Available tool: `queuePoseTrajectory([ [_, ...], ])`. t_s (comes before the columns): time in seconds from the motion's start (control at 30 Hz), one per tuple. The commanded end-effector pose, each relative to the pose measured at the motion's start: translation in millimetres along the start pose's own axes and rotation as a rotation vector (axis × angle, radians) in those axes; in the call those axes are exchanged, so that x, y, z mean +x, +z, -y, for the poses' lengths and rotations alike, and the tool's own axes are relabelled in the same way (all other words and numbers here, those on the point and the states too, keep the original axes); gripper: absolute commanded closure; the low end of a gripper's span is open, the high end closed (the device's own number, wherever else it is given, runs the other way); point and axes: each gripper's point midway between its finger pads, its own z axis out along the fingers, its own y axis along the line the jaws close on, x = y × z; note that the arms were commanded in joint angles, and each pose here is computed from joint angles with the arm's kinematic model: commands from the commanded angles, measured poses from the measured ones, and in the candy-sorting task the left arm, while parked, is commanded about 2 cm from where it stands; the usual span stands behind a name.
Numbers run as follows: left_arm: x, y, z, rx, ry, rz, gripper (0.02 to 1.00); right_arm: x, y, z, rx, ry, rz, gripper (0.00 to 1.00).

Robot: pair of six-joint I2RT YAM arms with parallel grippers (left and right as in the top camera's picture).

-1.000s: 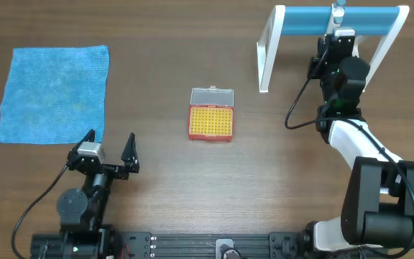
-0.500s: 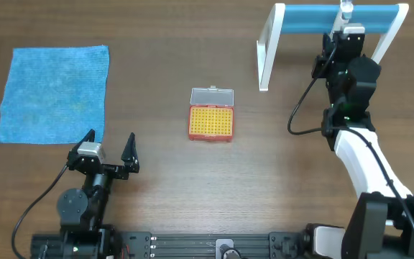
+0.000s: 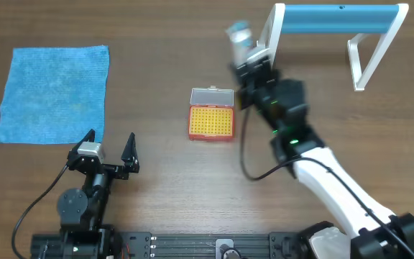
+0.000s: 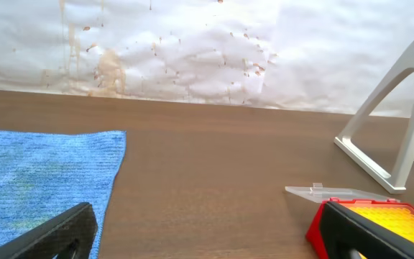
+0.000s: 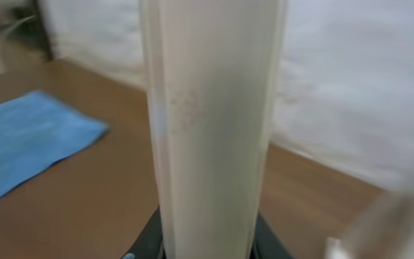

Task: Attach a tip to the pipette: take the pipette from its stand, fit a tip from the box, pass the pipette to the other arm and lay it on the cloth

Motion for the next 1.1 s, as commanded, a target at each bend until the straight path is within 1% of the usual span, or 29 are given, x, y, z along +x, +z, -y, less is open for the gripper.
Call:
queuePoseTrajectory([
  [0.03, 1, 0, 1, 0.010, -0.009, -0.001, 0.023, 18, 14, -51, -0.142, -0.160, -0.005, 0.928],
  [0.07, 1, 0, 1, 0.010, -0.009, -0.001, 0.023, 15, 16, -54, -0.149, -0.172, 0.014, 0.925],
  [0.13, 1, 0, 1, 0.010, -0.009, -0.001, 0.023, -6, 23, -73, -0.174, -0.197, 0.139, 0.925],
  [0.2, 1, 0, 1, 0.010, -0.009, -0.001, 0.023, -17, 28, -91, -0.198, -0.211, 0.233, 0.930],
  [0.23, 1, 0, 1, 0.010, -0.009, -0.001, 0.023, -16, 32, -99, -0.211, -0.213, 0.259, 0.925],
  [0.3, 1, 0, 1, 0.010, -0.009, -0.001, 0.023, 5, 42, -111, -0.238, -0.207, 0.235, 0.930],
  [0.37, 1, 0, 1, 0.010, -0.009, -0.001, 0.023, 21, 48, -113, -0.248, -0.187, 0.197, 0.930],
  [0.4, 1, 0, 1, 0.010, -0.009, -0.001, 0.023, 27, 50, -115, -0.254, -0.161, 0.182, 0.930],
  [0.53, 1, 0, 1, 0.010, -0.009, -0.001, 0.023, 21, 49, -116, -0.268, -0.028, 0.188, 0.928],
  [0.57, 1, 0, 1, 0.010, -0.009, -0.001, 0.023, 19, 49, -115, -0.267, -0.014, 0.192, 0.930],
  [0.77, 1, 0, 1, 0.010, -0.009, -0.001, 0.023, 19, 42, -110, -0.255, -0.013, 0.226, 0.930],
  [0.93, 1, 0, 1, 0.010, -0.009, -0.001, 0.023, 47, 28, -110, -0.265, 0.075, 0.171, 0.928],
  [1.1, 1, 0, 1, 0.010, -0.009, -0.001, 0.023, 45, 21, -106, -0.256, 0.074, 0.178, 0.928],
])
